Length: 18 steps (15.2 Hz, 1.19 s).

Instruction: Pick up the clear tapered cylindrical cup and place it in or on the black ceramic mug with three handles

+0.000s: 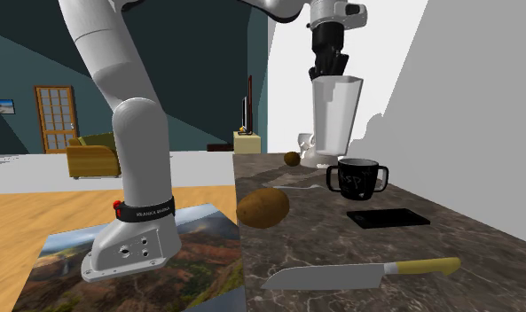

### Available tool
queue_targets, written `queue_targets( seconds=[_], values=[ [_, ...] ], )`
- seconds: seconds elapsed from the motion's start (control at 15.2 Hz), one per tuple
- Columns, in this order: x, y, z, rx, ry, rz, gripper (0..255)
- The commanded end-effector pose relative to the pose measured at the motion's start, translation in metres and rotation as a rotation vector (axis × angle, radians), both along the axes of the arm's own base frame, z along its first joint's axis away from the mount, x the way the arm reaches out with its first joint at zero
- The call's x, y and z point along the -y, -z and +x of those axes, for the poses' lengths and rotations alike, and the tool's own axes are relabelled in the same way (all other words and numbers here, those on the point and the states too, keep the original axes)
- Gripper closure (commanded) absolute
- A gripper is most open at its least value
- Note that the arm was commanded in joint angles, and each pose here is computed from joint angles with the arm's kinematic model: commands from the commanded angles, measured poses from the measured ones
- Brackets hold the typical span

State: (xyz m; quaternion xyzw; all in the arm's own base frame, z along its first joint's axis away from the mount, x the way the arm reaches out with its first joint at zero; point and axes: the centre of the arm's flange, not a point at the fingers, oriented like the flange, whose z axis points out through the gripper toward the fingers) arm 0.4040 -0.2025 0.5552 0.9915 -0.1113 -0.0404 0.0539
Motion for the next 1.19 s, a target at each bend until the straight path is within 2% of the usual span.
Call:
queue_targets(
  seconds=[0.0, 0.13, 1.12],
  values=[
    [0.0, -0.01, 0.001, 0.0, 0.0, 0.0, 255],
    [0.0, -0.017, 0.0, 0.0, 0.0, 0.0, 255],
    [-0.073, -0.063, 0.179, 0.0, 0.0, 0.0, 255]
  ],
)
